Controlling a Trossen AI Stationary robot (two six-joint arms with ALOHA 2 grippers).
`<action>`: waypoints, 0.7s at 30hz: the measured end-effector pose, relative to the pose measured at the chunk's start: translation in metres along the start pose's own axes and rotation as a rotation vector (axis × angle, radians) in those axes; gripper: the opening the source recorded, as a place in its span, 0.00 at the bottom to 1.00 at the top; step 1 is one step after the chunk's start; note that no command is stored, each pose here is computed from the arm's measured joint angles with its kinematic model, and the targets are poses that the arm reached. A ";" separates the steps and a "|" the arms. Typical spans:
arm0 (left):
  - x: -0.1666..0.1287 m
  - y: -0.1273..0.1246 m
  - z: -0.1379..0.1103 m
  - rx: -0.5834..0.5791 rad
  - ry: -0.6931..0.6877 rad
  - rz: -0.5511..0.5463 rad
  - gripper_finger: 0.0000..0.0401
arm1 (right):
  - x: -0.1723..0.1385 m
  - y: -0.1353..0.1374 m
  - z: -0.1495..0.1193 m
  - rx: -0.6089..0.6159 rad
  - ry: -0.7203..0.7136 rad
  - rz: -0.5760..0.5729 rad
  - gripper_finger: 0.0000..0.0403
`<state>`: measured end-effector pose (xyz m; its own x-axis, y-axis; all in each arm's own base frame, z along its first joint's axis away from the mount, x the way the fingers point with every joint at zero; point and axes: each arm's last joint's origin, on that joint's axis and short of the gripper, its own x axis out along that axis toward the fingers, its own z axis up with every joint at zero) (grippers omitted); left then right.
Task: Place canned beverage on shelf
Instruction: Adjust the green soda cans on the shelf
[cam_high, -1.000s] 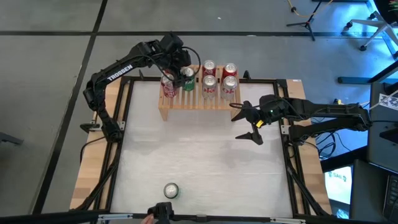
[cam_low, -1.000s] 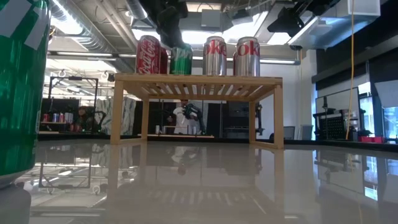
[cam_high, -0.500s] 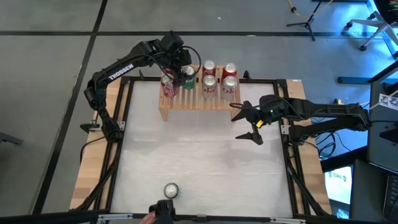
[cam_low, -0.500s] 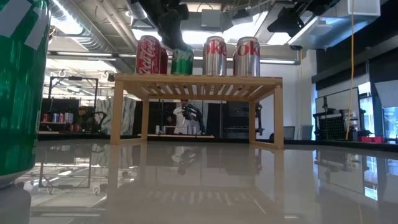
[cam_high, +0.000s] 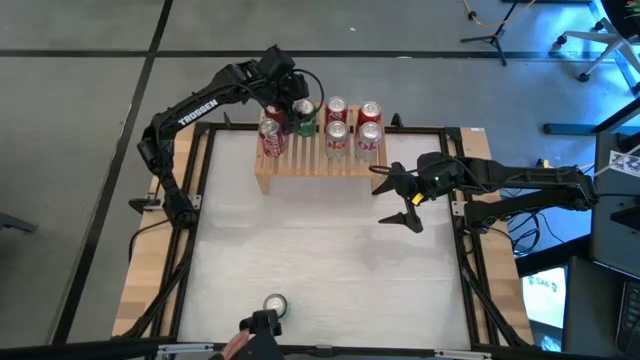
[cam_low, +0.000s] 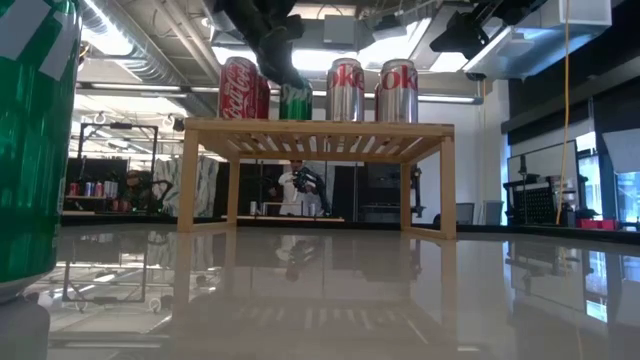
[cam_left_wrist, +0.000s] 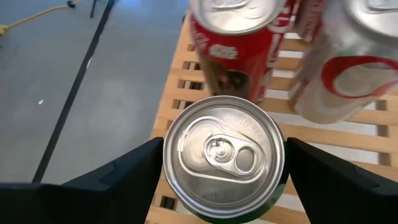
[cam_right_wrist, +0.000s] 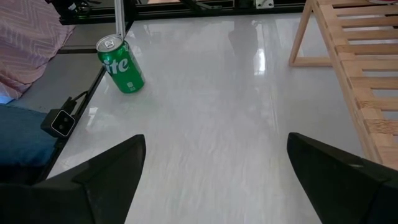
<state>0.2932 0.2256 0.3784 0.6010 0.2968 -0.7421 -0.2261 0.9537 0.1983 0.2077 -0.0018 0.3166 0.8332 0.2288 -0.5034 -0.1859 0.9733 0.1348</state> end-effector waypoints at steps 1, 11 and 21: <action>0.000 0.002 -0.001 -0.003 0.001 0.005 0.79 | 0.000 0.000 0.000 0.000 0.000 0.000 0.96; 0.000 0.006 -0.003 -0.013 0.000 0.002 0.79 | 0.000 0.000 0.000 0.000 0.000 0.000 0.96; 0.000 0.005 0.000 -0.006 -0.020 0.007 0.79 | 0.000 0.000 0.000 0.000 0.000 0.000 0.96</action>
<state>0.2921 0.2299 0.3792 0.6142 0.3049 -0.7279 -0.2354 0.9511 0.1997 0.2077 -0.0018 0.3166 0.8332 0.2287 -0.5035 -0.1857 0.9733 0.1347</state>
